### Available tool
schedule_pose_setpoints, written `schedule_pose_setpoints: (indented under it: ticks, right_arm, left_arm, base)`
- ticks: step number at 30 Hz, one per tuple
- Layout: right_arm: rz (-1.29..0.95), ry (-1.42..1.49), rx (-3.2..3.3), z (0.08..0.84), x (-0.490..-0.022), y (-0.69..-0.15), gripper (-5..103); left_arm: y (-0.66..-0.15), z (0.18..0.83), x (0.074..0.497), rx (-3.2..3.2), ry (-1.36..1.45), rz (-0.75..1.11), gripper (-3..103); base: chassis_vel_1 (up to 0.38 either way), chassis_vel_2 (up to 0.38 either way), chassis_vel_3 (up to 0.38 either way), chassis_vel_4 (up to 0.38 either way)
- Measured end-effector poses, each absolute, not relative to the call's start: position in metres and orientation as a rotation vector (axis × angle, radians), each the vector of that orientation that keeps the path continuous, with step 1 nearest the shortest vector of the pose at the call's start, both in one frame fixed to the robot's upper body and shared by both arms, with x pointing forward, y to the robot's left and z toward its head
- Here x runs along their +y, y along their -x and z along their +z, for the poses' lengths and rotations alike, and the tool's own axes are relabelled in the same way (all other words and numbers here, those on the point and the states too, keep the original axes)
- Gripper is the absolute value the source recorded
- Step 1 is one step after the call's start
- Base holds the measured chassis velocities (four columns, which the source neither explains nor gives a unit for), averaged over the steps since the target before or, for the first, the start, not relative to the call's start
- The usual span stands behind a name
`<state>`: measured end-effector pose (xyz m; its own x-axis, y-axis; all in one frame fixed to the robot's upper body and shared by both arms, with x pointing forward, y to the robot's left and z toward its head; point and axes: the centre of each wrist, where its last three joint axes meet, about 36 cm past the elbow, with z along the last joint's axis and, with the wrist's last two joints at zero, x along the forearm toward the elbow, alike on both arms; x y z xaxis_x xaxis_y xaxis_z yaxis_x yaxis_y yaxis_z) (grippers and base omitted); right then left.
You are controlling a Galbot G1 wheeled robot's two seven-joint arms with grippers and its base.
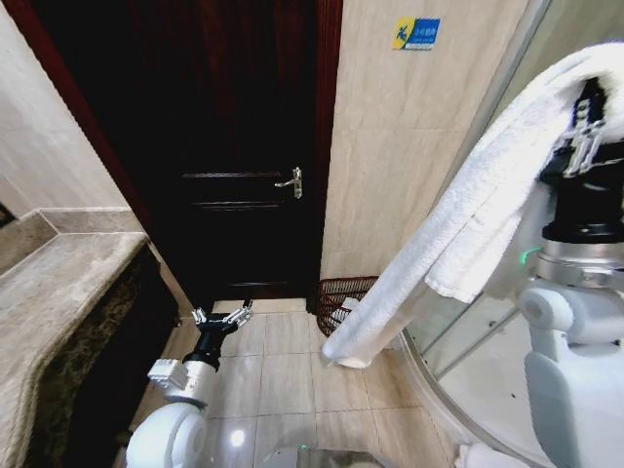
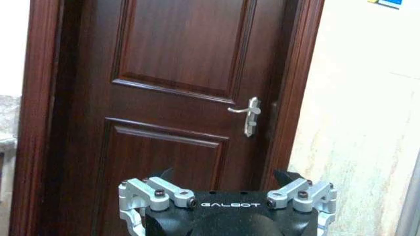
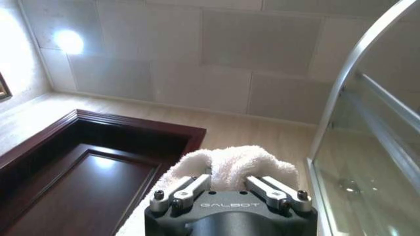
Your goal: Discard the used towel into the hamper.
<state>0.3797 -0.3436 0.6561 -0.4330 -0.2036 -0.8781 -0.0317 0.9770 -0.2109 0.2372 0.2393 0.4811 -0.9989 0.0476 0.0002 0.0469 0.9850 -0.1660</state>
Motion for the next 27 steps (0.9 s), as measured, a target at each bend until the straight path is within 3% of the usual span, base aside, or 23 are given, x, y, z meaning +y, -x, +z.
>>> schedule_pose_setpoints:
  ticks: [27]
  right_arm:
    - [-0.175, 0.117, 1.986, 0.683, -0.349, -0.387, 7]
  left_arm:
    - [-0.237, 0.481, 0.239, -3.126, 0.074, 0.261, 100]
  base:
    - [0.032, 0.027, 0.030, 0.030]
